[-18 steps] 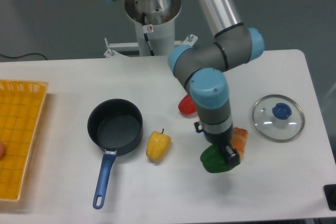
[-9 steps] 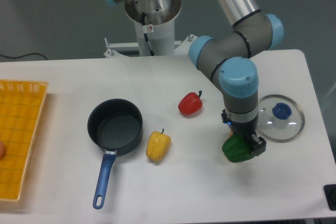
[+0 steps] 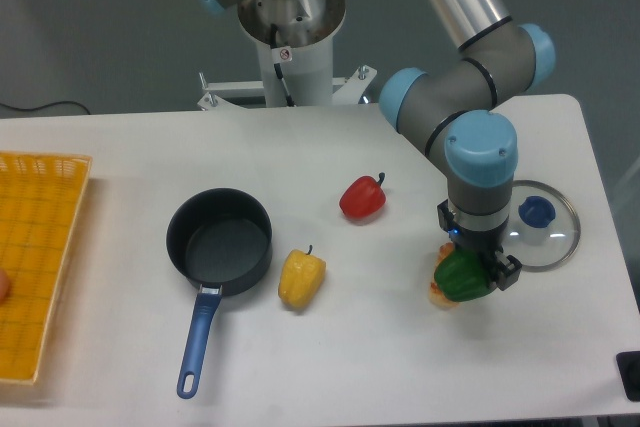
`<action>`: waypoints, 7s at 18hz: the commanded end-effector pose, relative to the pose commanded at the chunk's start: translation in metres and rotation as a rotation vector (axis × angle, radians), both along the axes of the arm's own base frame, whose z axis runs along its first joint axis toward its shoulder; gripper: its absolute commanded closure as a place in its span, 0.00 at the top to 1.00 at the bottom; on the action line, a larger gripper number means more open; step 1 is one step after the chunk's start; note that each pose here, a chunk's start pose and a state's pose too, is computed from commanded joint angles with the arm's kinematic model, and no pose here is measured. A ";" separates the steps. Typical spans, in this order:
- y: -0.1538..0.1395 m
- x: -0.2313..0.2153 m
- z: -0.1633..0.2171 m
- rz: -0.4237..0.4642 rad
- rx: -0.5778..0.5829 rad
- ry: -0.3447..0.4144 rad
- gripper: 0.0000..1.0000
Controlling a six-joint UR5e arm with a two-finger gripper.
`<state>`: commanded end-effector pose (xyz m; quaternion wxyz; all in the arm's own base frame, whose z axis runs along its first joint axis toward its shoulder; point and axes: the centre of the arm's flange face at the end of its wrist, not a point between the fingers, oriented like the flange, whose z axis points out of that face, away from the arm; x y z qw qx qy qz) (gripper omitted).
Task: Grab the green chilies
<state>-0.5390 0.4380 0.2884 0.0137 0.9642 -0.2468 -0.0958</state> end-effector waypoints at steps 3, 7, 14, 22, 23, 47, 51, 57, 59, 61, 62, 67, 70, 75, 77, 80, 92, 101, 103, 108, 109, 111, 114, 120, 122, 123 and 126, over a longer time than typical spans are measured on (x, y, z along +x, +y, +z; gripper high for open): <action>0.000 0.000 0.003 0.003 0.001 0.005 0.74; -0.001 0.001 0.002 0.003 0.001 0.003 0.74; 0.008 0.021 0.016 -0.015 -0.001 -0.006 0.74; 0.031 0.084 0.030 -0.066 0.009 -0.006 0.74; 0.037 0.098 0.032 -0.065 0.013 -0.006 0.74; 0.126 0.358 0.030 -0.277 -0.002 -0.009 0.74; 0.121 0.373 0.015 -0.301 -0.035 -0.022 0.72; 0.110 0.376 -0.001 -0.303 -0.086 -0.015 0.72; 0.110 0.376 -0.003 -0.303 -0.087 -0.016 0.72; 0.110 0.375 -0.003 -0.302 -0.088 -0.015 0.72; 0.110 0.375 -0.003 -0.302 -0.088 -0.015 0.72; 0.111 0.375 -0.004 -0.301 -0.088 -0.015 0.75; 0.112 0.374 -0.002 -0.301 -0.084 -0.012 0.80; 0.117 0.369 -0.009 -0.294 -0.101 0.001 0.83; 0.118 0.367 -0.015 -0.293 -0.117 0.007 0.83; 0.118 0.367 -0.017 -0.293 -0.120 0.006 0.84; 0.110 0.348 0.047 -0.193 -0.018 0.076 1.00; 0.067 0.214 0.059 0.156 0.064 0.057 1.00; 0.046 0.175 0.054 0.148 0.076 0.019 1.00; 0.006 0.105 0.045 0.097 0.063 0.001 1.00; 0.000 0.095 0.042 0.114 0.063 -0.003 1.00; -0.008 0.075 0.036 0.137 0.065 -0.010 1.00; -0.016 0.045 0.031 0.130 0.075 -0.028 1.00; -0.034 0.021 0.007 0.145 0.066 -0.062 1.00; -0.032 0.017 0.001 0.137 0.063 -0.068 1.00; -0.032 0.016 0.001 0.137 0.063 -0.068 1.00; -0.031 0.017 0.001 0.136 0.062 -0.067 1.00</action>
